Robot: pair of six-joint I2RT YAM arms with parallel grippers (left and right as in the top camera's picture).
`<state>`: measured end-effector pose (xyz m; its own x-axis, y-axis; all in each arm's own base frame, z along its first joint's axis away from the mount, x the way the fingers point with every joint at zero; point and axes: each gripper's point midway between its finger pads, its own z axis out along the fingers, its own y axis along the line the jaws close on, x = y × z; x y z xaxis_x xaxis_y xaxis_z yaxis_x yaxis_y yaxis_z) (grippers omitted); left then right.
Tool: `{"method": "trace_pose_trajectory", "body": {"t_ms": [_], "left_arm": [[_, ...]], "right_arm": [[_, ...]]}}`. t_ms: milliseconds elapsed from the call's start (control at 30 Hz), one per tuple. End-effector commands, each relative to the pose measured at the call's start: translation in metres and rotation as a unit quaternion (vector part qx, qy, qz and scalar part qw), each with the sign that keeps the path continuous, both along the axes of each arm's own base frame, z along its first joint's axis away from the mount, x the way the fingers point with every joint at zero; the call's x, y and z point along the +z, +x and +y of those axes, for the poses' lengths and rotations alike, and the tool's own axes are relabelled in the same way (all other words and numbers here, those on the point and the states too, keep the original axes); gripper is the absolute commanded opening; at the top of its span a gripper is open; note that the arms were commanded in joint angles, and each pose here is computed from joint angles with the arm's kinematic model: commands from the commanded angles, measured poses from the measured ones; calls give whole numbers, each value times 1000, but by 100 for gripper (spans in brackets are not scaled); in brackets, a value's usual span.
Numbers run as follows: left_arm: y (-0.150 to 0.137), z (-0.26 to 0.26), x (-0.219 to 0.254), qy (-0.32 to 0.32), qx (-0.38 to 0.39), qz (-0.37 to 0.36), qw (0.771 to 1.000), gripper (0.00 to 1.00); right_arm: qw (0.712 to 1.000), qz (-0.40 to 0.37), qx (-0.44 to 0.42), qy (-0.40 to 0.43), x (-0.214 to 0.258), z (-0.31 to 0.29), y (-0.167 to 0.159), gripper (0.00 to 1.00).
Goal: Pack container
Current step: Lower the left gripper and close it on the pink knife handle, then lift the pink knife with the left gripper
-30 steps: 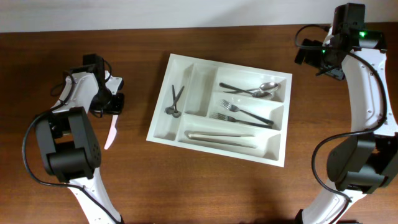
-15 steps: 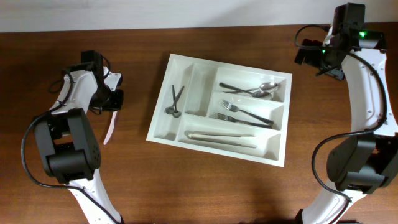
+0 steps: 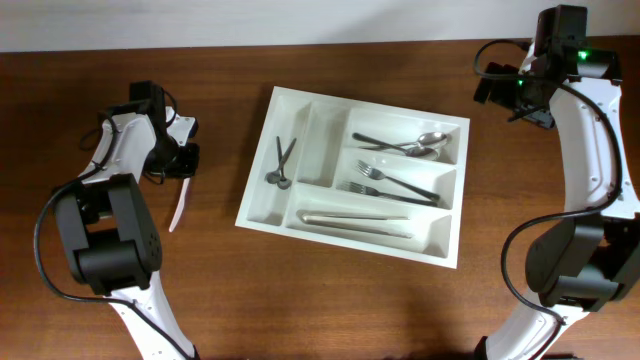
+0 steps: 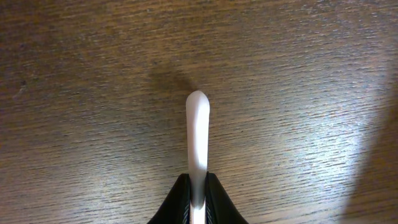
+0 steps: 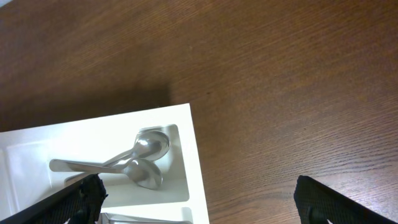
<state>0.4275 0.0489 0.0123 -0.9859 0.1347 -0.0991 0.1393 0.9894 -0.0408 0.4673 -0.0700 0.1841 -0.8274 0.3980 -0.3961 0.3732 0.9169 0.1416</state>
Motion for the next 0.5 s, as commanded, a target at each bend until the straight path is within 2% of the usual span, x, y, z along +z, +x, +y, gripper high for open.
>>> {"method": "trace_pose_trajectory", "body": {"t_ms": [0, 467], "left_arm": [[-6, -6, -22, -17, -2, 23, 1000, 2], [-16, -10, -52, -31, -1, 58, 998, 2]], "right_arm": [[1000, -6, -7, -5, 5, -3, 2, 99], [1000, -6, -7, -5, 5, -3, 2, 99]]}}
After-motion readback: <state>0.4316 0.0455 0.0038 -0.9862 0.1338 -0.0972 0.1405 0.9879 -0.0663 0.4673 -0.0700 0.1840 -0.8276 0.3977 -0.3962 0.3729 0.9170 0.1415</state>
